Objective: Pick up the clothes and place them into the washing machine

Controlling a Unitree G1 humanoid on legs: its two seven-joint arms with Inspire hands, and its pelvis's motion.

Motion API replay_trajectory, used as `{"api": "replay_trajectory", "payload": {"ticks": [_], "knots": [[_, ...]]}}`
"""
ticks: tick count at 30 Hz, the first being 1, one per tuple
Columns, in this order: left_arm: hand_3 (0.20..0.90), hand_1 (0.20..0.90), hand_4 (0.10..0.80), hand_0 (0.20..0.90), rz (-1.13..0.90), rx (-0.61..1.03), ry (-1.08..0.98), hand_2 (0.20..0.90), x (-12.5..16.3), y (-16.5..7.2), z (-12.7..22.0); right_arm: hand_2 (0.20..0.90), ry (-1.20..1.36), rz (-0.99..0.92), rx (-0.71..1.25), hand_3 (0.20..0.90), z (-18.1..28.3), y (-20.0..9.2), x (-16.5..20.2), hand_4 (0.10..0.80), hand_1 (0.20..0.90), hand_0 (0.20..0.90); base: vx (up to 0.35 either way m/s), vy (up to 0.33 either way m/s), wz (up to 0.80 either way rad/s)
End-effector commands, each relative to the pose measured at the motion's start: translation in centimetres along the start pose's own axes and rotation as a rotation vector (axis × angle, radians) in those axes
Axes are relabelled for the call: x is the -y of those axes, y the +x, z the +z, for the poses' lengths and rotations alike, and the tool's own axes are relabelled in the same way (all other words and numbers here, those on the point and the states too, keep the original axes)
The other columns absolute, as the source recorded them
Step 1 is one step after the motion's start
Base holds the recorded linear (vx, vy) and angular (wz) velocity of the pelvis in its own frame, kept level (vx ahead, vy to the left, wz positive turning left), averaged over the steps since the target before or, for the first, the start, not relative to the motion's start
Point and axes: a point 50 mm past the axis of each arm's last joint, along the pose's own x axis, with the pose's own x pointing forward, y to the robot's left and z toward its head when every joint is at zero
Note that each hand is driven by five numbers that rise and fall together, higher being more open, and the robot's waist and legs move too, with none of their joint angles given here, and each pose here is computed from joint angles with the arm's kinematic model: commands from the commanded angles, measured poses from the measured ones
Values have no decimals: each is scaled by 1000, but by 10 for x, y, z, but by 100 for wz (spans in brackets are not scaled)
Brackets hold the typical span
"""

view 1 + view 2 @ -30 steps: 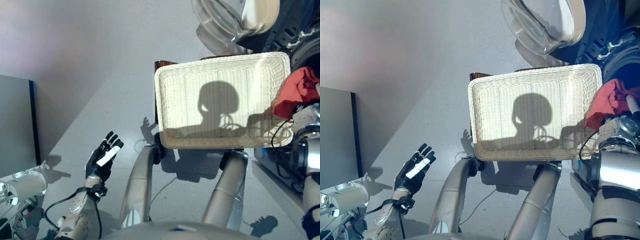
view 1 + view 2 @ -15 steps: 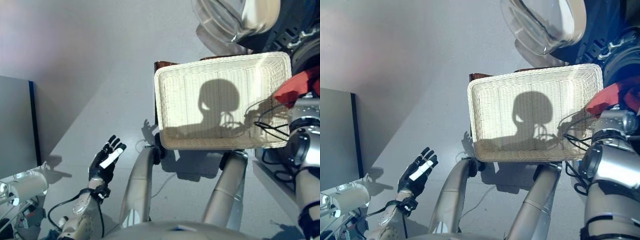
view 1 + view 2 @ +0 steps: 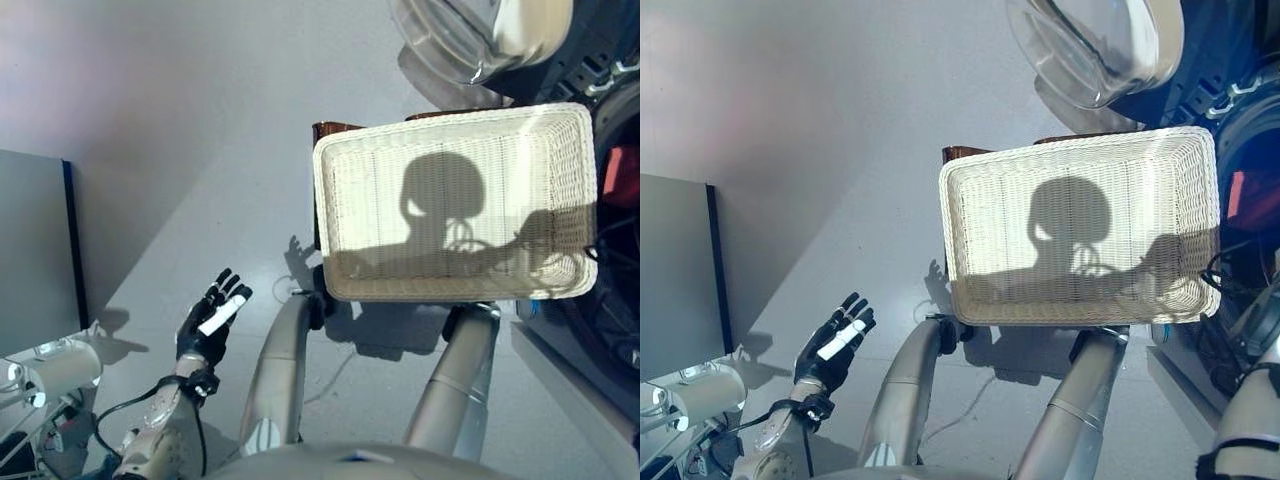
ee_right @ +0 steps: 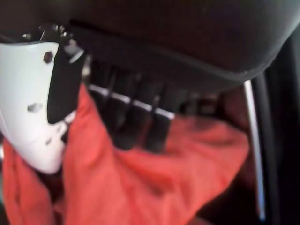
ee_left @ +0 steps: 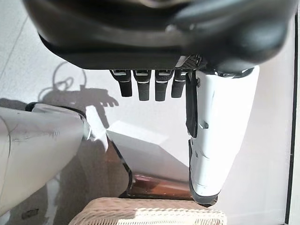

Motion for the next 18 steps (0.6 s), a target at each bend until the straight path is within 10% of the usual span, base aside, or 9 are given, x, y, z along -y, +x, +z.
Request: {"api": "replay_trajectory", "payload": {"ticks": [1, 7, 8, 9, 10, 18], "knots": [[900, 900, 800, 900, 103, 41, 47, 900, -33, -21, 12, 200, -18, 3, 361, 200, 90, 10, 0, 300, 200, 200, 0, 0, 0], [900, 900, 800, 900, 96, 48, 40, 900, -29, -19, 12, 200, -117, 50, 336, 200, 57, 4, -6, 300, 200, 200, -3, 3, -2], [900, 900, 800, 900, 94, 51, 42, 900, -29, -18, 12, 496, -133, 62, 318, 496, 50, 5, -6, 512, 496, 496, -16, -4, -3], [900, 900, 800, 900, 91, 56, 44, 900, -28, -17, 13, 496, -140, 90, 304, 496, 43, 2, -9, 512, 496, 496, 0, 0, 0], [900, 900, 800, 900, 93, 61, 42, 900, -29, -17, 14, 900, -144, 110, 294, 900, 38, 0, -11, 800, 900, 900, 0, 0, 0], [900, 900, 800, 900, 75, 95, 48, 900, -26, -14, 20, 900, -219, 244, 278, 900, 9, -12, -21, 800, 900, 900, 0, 0, 0]]}}
